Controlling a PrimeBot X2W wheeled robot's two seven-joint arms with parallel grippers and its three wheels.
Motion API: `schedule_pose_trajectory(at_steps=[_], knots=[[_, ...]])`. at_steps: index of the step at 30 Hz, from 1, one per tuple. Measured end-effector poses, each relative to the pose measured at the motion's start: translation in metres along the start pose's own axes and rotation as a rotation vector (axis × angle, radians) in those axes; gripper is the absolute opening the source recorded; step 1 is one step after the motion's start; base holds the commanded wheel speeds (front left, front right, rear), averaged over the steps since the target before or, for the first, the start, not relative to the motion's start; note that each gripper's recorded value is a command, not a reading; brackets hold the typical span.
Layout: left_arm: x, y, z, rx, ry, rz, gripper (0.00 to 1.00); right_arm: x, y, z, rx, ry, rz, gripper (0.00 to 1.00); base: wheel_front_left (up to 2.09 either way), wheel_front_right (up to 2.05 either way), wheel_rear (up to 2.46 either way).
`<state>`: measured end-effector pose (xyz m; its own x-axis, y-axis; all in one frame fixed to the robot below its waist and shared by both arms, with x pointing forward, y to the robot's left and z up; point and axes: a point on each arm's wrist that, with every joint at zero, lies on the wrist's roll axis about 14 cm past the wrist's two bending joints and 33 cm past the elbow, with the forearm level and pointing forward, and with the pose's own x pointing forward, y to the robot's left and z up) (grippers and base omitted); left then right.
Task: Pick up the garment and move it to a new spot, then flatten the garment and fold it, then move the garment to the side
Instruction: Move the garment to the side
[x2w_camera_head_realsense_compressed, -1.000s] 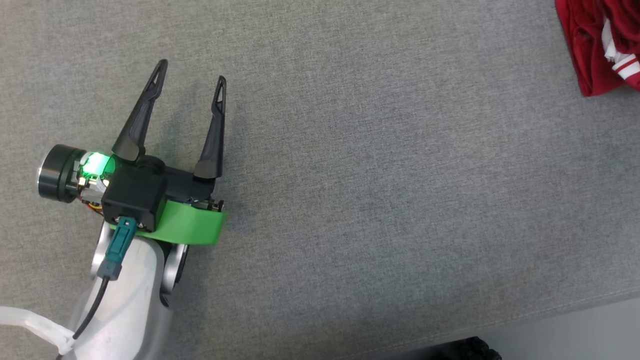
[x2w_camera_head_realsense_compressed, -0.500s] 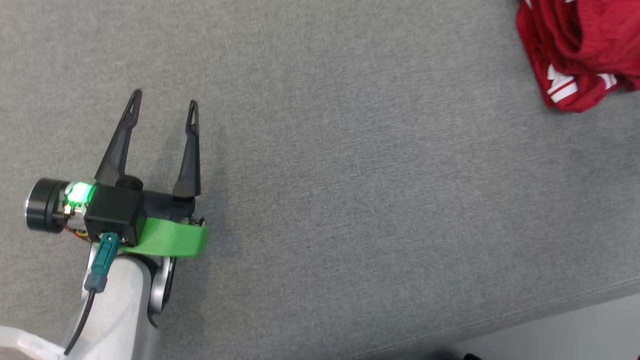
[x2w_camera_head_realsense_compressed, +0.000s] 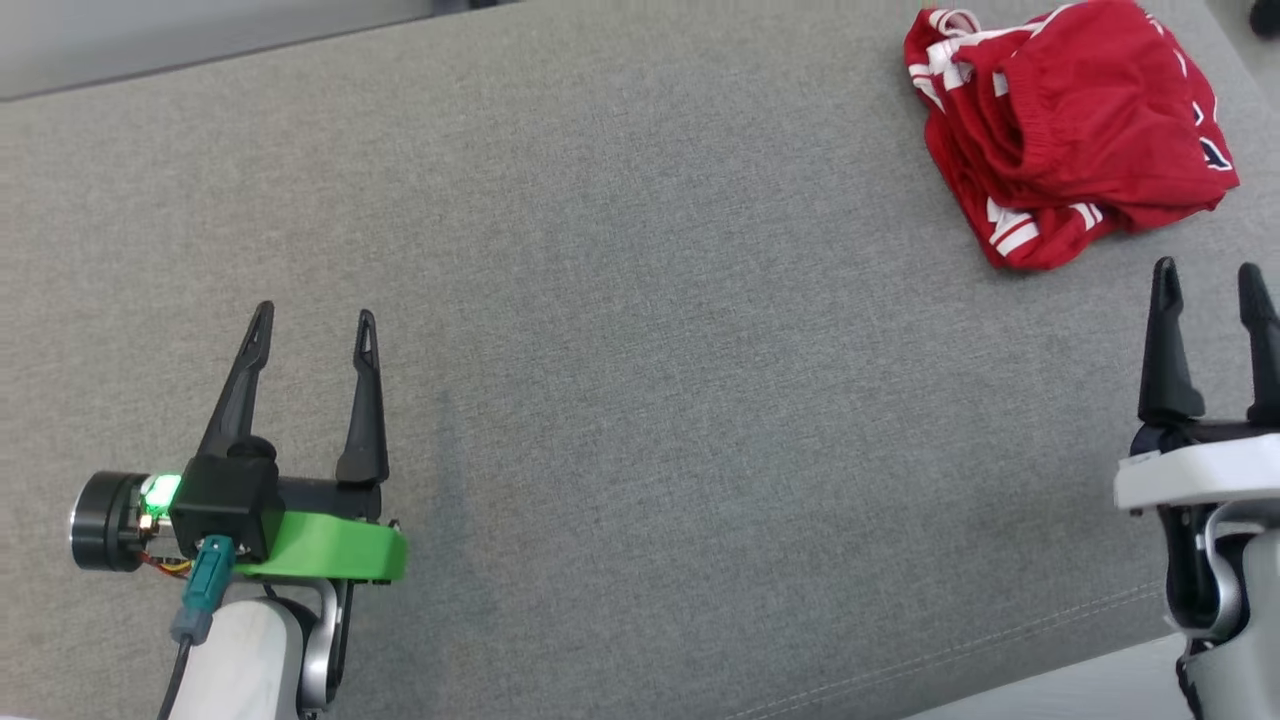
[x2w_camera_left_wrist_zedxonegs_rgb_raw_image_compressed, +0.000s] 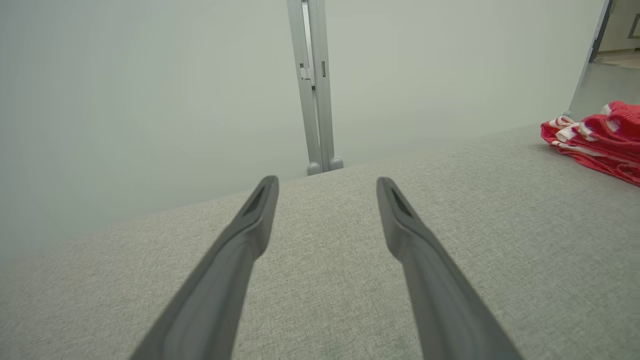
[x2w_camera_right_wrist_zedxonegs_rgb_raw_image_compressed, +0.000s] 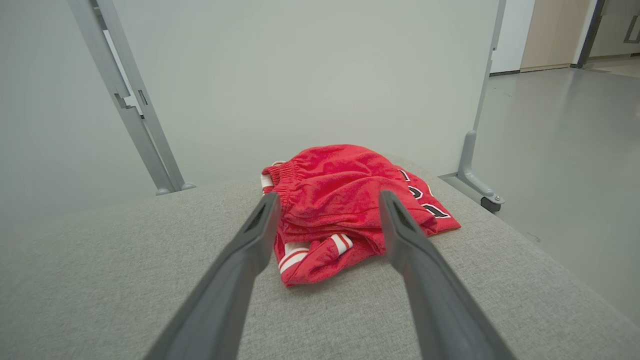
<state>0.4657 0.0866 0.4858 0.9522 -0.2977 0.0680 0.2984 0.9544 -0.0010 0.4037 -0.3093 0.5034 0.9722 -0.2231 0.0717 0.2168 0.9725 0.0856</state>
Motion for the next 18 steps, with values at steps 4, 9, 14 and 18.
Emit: schedule_pose_trajectory(at_steps=[4, 9, 14, 18], knots=[[-0.011, 0.002, 0.006, -0.007, -0.002, 0.026, 1.0, -0.014, 0.023, 0.001, 0.024, -0.003, 0.057, 1.0, 0.0, 0.0, 0.0], [-0.035, 0.025, 0.003, -0.009, 0.025, 0.12, 1.0, -0.022, 0.059, -0.002, 0.054, 0.004, 0.147, 1.0, 0.0, 0.0, 0.0], [-0.069, 0.051, -0.002, 0.002, 0.061, 0.219, 1.0, -0.027, 0.092, 0.001, 0.07, 0.012, 0.239, 1.0, 0.0, 0.0, 0.0], [-0.092, 0.063, 0.002, 0.009, 0.065, 0.271, 1.0, -0.035, 0.111, 0.004, 0.071, 0.019, 0.297, 1.0, 0.0, 0.0, 0.0]])
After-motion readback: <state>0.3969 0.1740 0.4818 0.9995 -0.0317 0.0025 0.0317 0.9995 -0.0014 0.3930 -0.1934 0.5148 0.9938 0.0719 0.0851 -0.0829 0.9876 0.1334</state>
